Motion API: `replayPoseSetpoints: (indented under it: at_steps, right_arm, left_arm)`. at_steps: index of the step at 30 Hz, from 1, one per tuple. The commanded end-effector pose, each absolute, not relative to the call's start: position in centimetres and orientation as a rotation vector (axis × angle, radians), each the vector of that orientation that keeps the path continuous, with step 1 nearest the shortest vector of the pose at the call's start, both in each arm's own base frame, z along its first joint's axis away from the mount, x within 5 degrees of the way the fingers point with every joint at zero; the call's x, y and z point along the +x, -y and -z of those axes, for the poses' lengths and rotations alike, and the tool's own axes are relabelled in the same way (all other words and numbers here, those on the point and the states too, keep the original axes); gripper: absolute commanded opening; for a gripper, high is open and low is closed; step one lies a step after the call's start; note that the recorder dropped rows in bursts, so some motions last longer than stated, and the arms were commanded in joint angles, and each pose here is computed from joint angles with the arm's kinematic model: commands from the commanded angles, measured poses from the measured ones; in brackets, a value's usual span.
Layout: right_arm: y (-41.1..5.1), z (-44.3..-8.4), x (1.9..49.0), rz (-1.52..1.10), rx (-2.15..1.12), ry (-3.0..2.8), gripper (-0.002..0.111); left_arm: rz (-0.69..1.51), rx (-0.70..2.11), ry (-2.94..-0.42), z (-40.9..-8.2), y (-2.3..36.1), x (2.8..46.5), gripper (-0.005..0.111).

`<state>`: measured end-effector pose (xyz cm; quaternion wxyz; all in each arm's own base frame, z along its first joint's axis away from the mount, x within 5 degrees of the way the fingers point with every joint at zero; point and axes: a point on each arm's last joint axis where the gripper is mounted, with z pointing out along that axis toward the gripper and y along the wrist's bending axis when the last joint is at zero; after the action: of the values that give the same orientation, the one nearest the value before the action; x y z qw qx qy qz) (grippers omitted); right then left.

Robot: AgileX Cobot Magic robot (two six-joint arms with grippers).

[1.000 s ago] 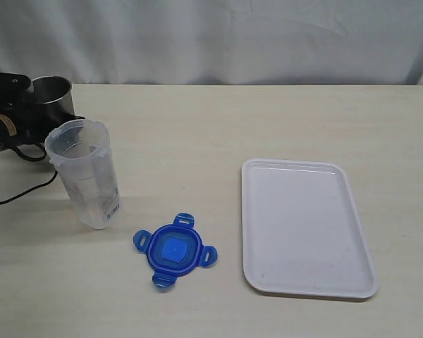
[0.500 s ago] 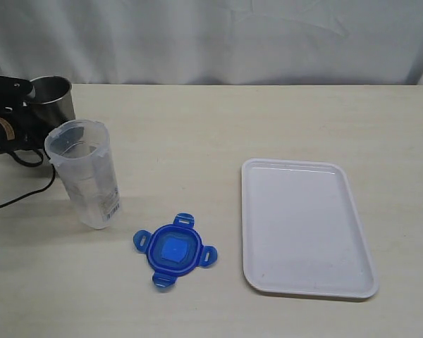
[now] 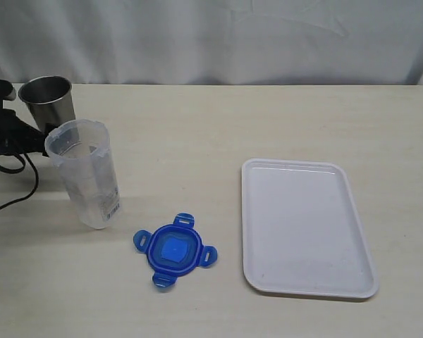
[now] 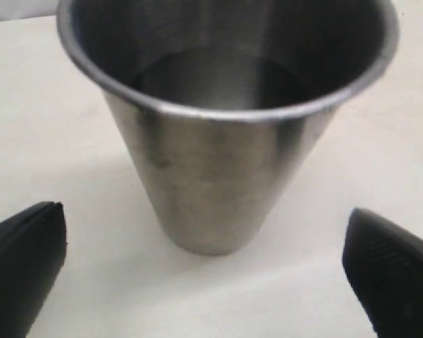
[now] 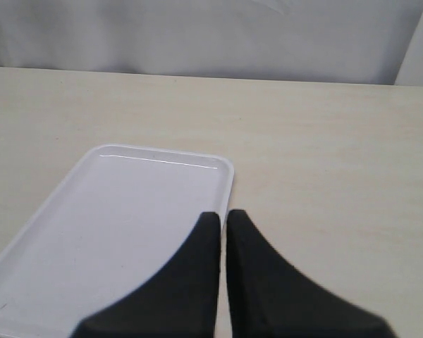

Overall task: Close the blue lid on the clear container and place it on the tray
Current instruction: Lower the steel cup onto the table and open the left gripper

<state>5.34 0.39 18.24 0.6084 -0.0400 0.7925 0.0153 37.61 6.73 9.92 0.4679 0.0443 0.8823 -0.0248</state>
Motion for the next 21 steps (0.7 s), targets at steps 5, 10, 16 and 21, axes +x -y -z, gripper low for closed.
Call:
replayPoseSetpoints:
  at_steps: [5, 10, 16, 21]
  right_arm:
    - [-0.4, -18.2, 5.3, -0.030, -0.086, -1.827, 0.004]
    - [-0.4, -18.2, 5.3, -0.030, -0.086, -1.827, 0.004]
    - [-0.4, -18.2, 5.3, -0.030, -0.086, -1.827, 0.004]
    - [-0.4, -18.2, 5.3, -0.030, -0.086, -1.827, 0.004]
  left_arm:
    - [0.061, 0.094, -2.169, -11.1, -6.2, 35.2, 0.105]
    - [0.046, 0.065, -2.156, -12.3, -6.0, 33.5, 0.105]
    - [0.004, 0.060, -2.175, -14.2, -5.8, 31.4, 0.105]
    - [-0.059, 0.021, -2.198, -16.3, -6.0, 29.3, 0.105]
